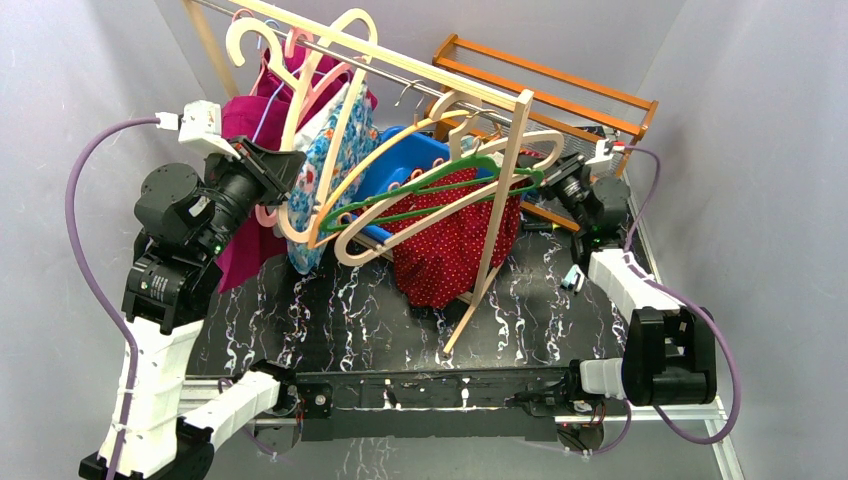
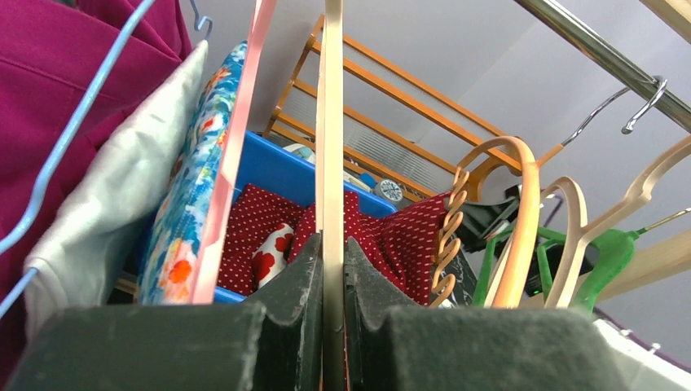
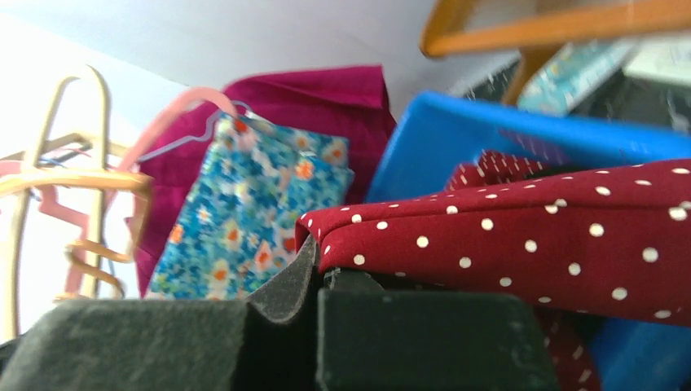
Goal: Remove the skirt from the hanger
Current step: Place the skirt in the bin.
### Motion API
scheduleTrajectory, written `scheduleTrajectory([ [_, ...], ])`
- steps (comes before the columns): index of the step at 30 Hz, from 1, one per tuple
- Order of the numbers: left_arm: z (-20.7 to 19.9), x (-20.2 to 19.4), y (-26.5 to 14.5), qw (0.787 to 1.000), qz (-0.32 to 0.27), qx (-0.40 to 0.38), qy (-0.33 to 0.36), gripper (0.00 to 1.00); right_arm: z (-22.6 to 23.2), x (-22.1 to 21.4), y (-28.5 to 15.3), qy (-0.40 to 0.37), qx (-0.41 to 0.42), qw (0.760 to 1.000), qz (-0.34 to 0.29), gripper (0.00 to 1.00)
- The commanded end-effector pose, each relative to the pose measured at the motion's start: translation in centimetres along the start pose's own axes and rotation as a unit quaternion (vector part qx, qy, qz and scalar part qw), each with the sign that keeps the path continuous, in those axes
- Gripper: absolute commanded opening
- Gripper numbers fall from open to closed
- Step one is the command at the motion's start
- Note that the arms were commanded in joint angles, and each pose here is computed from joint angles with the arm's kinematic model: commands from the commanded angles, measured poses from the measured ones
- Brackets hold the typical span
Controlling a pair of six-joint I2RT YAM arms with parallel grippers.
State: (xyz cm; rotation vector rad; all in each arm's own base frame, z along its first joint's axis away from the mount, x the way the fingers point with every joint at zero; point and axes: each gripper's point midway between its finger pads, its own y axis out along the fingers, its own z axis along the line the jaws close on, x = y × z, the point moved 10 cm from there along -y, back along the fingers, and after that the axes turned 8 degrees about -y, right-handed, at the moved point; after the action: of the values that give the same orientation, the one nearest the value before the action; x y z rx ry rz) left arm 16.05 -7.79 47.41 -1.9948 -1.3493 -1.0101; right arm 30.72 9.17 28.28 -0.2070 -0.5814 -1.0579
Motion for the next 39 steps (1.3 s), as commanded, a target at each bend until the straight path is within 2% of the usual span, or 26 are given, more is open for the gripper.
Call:
scheduleTrajectory([
  [1, -0.5, 0.2, 0.0, 0.999, -0.012, -0.031, -0.011, 0.00, -1.7, -2.1, -0.5, -0.009, -0.032, 0.999, 0.001, 0.00],
  [4, -0.6, 0.2, -0.1, 0.999, -0.009, -0.036, -0.013, 0.00, -2.9, -2.9, -0.7, -0.035, -0.048, 0.998, 0.037, 0.04],
  [6, -0.7, 0.2, -0.2, 0.999, -0.010, -0.034, -0.012, 0.00, -3.5, -3.5, -0.6, -0.054, -0.059, 0.993, 0.084, 0.07],
  [9, -0.5, 0.1, -0.2, 0.999, -0.010, -0.030, -0.012, 0.00, -4.1, -4.6, -0.5, -0.078, -0.004, 0.984, 0.159, 0.08],
  [13, -0.4, -0.2, 0.1, 0.999, -0.002, -0.030, -0.014, 0.00, -5.4, -6.9, -0.8, -0.100, 0.046, 0.958, 0.266, 0.15],
  [15, -0.3, -0.3, 0.1, 0.999, -0.002, -0.029, -0.015, 0.00, -5.7, -7.5, -1.3, -0.116, 0.043, 0.949, 0.289, 0.23],
  [21, -0.1, -0.4, 0.3, 1.000, 0.002, -0.023, -0.012, 0.00, -5.1, -7.9, -2.4, -0.174, 0.037, 0.930, 0.322, 0.64],
  [23, 0.0, -0.5, 0.2, 1.000, 0.002, -0.021, -0.011, 0.00, -5.0, -8.3, -2.5, -0.195, 0.034, 0.925, 0.325, 0.77],
  [25, 0.0, -0.5, 0.3, 1.000, 0.002, -0.019, -0.011, 0.00, -4.9, -9.0, -2.6, -0.217, 0.028, 0.921, 0.323, 0.85],
  [27, 0.0, -0.6, 0.3, 1.000, 0.003, -0.021, -0.011, 0.00, -5.0, -10.0, -2.8, -0.255, 0.020, 0.917, 0.306, 0.90],
  [30, 0.0, -0.6, 0.3, 1.000, 0.004, -0.021, -0.010, 0.00, -5.7, -11.0, -3.5, -0.301, 0.006, 0.921, 0.247, 0.95],
  [32, 0.0, -0.5, 0.2, 1.000, 0.004, -0.022, -0.009, 0.00, -6.2, -11.5, -4.0, -0.325, -0.003, 0.922, 0.211, 0.96],
  [36, -0.1, -0.4, -0.1, 1.000, 0.003, -0.024, -0.007, 0.00, -7.5, -12.3, -3.7, -0.392, -0.036, 0.907, 0.149, 0.96],
  [38, -0.2, -0.3, -0.2, 1.000, 0.003, -0.025, -0.007, 0.00, -8.5, -12.8, -3.1, -0.409, -0.073, 0.899, 0.138, 0.89],
  [39, -0.3, -0.2, -0.2, 1.000, 0.001, -0.025, -0.007, 0.00, -9.1, -12.9, -2.9, -0.403, -0.099, 0.901, 0.129, 0.83],
])
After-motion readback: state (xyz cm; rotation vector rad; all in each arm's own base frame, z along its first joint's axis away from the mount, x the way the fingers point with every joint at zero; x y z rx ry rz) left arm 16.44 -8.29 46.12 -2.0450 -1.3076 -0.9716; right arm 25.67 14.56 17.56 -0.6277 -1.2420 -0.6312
